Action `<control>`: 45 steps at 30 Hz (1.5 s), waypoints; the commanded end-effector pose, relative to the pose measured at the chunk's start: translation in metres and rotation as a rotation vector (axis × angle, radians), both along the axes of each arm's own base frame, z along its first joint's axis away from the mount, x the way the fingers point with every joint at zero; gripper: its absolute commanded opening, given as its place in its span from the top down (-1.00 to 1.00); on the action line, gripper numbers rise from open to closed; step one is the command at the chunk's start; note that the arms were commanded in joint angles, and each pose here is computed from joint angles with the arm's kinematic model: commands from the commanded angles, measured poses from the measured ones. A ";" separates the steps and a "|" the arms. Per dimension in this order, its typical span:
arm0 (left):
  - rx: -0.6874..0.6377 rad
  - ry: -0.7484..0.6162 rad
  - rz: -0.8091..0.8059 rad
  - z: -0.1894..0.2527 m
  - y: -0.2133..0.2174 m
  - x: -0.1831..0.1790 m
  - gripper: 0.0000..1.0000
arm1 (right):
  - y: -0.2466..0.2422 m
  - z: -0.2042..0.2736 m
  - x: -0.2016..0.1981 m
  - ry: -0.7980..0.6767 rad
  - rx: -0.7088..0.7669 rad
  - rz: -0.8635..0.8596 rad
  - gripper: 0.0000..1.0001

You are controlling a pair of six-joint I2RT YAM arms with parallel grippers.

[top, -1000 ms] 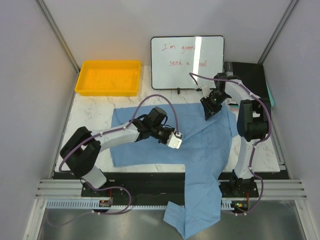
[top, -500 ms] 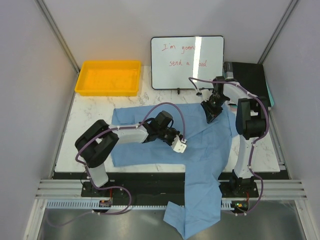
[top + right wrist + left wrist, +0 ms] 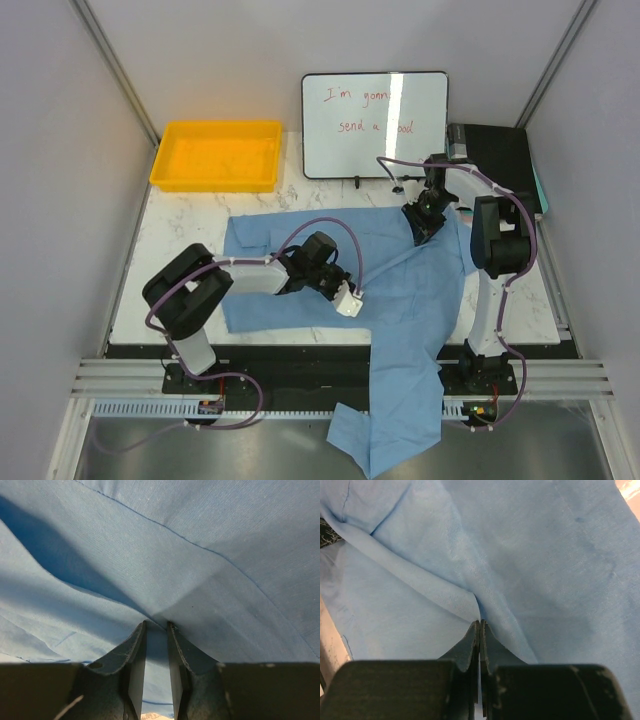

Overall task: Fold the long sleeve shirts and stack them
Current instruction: Fold the shirt

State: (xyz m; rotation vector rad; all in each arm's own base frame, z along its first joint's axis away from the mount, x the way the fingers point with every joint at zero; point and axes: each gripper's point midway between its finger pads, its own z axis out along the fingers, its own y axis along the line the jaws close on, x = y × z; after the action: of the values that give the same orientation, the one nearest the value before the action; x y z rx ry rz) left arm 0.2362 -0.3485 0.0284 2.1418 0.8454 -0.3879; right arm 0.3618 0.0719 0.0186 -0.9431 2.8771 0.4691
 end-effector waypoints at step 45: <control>0.192 0.666 1.216 0.009 0.327 0.124 0.30 | 0.054 0.026 0.061 -0.185 -0.042 0.117 -0.18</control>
State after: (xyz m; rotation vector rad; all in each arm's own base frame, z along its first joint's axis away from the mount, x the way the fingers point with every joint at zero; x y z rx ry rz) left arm 0.3570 -0.0171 0.0177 1.2878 2.4110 -0.3104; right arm 0.4062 0.1253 0.0250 -1.1240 2.7416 0.3421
